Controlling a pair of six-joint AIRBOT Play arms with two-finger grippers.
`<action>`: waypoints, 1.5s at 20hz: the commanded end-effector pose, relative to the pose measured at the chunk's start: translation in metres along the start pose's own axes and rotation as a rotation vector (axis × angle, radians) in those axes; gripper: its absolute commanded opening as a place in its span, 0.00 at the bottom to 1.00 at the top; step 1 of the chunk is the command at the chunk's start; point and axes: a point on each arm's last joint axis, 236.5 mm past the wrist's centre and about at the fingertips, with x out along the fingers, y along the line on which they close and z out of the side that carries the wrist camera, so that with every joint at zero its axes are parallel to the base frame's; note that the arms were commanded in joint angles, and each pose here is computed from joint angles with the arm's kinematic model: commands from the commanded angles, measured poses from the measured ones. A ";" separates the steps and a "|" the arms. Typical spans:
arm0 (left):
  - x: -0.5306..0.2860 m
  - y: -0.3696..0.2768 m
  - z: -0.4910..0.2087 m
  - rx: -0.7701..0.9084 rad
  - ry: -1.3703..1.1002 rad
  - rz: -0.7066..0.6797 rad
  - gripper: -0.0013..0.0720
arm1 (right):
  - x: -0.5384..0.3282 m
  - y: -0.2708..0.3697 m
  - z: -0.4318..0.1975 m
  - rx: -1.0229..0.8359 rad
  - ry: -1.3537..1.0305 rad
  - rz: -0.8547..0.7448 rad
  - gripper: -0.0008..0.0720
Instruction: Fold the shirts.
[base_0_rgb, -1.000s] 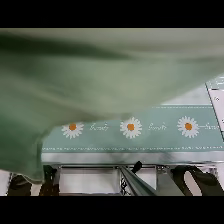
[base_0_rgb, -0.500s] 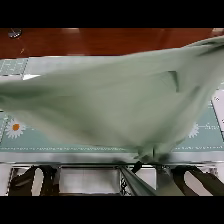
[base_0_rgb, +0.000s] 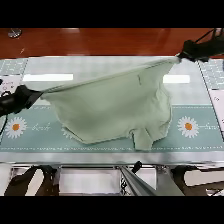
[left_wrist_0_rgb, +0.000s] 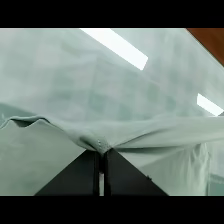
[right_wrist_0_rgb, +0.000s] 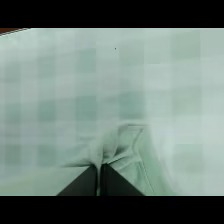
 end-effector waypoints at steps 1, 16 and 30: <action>0.058 0.013 0.031 -0.007 -0.084 -0.056 0.05 | 0.043 -0.018 0.005 0.063 -0.018 0.005 0.05; 0.113 -0.019 -0.035 -0.100 0.418 -0.310 0.51 | -0.003 -0.049 -0.065 -0.072 0.312 -0.174 0.67; 0.034 0.126 -0.121 -0.172 0.591 0.209 0.74 | -0.075 -0.091 -0.163 0.030 0.497 -0.178 0.66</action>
